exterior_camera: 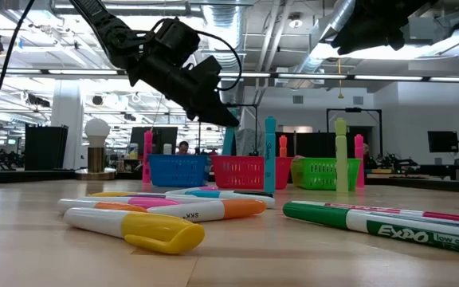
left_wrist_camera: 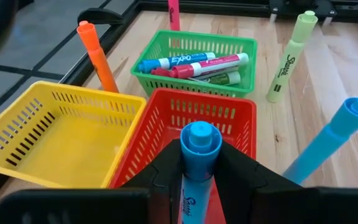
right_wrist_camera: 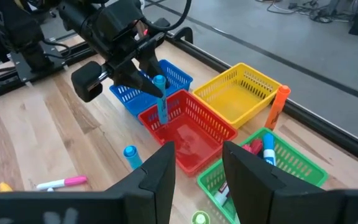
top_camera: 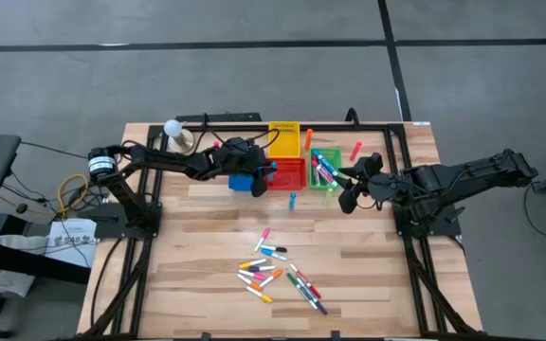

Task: Pick & Place Markers
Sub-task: Put the left large light blue highlighter pen into the red bin

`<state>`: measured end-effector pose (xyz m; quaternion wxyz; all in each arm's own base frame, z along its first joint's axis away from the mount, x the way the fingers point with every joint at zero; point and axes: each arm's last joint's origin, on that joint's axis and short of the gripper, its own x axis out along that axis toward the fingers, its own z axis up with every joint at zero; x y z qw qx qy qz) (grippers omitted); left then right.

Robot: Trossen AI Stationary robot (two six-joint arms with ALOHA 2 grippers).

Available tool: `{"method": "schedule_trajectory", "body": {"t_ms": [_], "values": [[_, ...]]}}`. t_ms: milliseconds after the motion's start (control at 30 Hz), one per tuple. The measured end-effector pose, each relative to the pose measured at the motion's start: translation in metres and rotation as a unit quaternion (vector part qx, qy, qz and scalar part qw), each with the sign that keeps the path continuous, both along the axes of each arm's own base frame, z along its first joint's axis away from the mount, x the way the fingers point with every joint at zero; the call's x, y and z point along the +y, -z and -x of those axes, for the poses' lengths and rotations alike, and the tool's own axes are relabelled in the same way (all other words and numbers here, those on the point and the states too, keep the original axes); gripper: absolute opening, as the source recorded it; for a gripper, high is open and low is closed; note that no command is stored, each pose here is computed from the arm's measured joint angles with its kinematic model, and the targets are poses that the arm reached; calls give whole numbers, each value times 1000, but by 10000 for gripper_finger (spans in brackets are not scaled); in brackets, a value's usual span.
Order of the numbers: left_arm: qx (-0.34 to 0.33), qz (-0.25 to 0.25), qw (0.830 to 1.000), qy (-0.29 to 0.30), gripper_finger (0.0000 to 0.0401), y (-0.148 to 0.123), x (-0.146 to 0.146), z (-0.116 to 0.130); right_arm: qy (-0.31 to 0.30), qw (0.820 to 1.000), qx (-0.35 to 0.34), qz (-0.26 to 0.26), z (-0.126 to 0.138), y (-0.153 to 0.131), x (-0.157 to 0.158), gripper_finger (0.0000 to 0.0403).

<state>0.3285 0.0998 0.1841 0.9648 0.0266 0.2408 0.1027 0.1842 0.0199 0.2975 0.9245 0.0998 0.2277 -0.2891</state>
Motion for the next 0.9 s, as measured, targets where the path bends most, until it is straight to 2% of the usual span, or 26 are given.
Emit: {"method": "schedule_trajectory", "body": {"t_ms": [333, 700, 900], "values": [[-3, 14, 1000, 22, 82, 0, -2, 0, 1, 1000, -2, -3, 0, 0, 0, 125], [-4, 20, 1000, 19, 153, 0, -2, 0, 7, 1000, -8, -13, 0, 0, 0, 125], [-1, 9, 1000, 7, 173, 0, -1, 0, 7, 1000, -8, -13, 0, 0, 0, 125]]}}
